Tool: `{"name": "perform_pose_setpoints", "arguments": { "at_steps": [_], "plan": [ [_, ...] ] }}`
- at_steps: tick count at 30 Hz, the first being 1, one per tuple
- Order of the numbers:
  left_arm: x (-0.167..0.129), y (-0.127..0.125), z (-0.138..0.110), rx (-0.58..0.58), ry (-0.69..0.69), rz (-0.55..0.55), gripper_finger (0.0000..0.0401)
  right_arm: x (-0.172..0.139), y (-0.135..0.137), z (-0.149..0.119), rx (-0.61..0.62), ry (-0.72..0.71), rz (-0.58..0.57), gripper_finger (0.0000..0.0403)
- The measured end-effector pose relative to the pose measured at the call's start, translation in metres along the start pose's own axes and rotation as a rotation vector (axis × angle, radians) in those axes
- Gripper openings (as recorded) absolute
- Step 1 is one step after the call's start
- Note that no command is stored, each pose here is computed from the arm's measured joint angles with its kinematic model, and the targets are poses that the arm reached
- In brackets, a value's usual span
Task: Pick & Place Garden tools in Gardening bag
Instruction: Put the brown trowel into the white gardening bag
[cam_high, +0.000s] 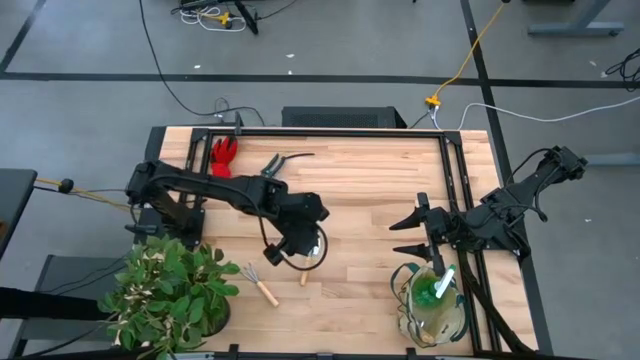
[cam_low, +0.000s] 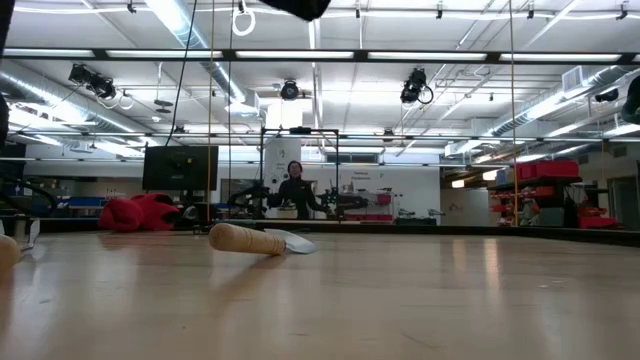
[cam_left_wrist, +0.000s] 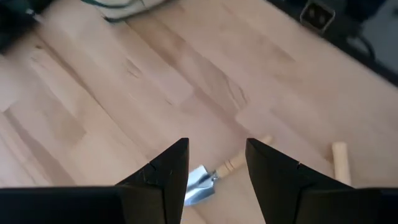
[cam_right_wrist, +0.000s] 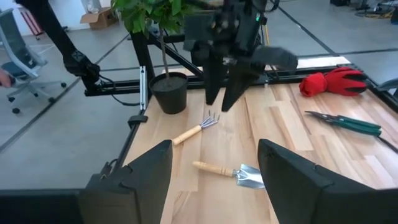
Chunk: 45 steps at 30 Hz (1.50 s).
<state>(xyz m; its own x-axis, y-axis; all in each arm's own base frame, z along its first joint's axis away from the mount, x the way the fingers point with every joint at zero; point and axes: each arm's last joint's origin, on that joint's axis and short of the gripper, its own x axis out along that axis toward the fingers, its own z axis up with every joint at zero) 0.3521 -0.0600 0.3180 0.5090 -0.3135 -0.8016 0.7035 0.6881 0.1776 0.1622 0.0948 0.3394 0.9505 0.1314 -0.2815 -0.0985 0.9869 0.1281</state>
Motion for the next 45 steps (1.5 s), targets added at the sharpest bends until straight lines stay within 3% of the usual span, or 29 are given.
{"name": "perform_pose_setpoints", "arguments": {
  "at_steps": [9,22,35,41,45],
  "plan": [
    [0.019,0.002,-0.005,0.138,0.056,-0.026,0.0168,0.000,0.000,0.000,0.062,-0.001,0.000,0.0240],
    [0.037,-0.002,-0.009,0.306,0.118,-0.089,0.0169,0.000,0.000,-0.001,0.058,0.006,-0.002,0.0240],
    [0.062,-0.014,-0.007,0.460,0.151,-0.166,0.0272,0.000,-0.001,-0.001,0.053,0.006,-0.030,0.0240],
    [0.073,-0.022,-0.006,0.483,0.177,-0.201,0.0278,0.000,-0.001,-0.002,0.051,0.010,-0.031,0.0240],
    [0.083,-0.024,-0.009,0.566,0.205,-0.224,0.0276,0.000,-0.001,-0.002,0.049,0.014,-0.033,0.0240]
  ]
}}
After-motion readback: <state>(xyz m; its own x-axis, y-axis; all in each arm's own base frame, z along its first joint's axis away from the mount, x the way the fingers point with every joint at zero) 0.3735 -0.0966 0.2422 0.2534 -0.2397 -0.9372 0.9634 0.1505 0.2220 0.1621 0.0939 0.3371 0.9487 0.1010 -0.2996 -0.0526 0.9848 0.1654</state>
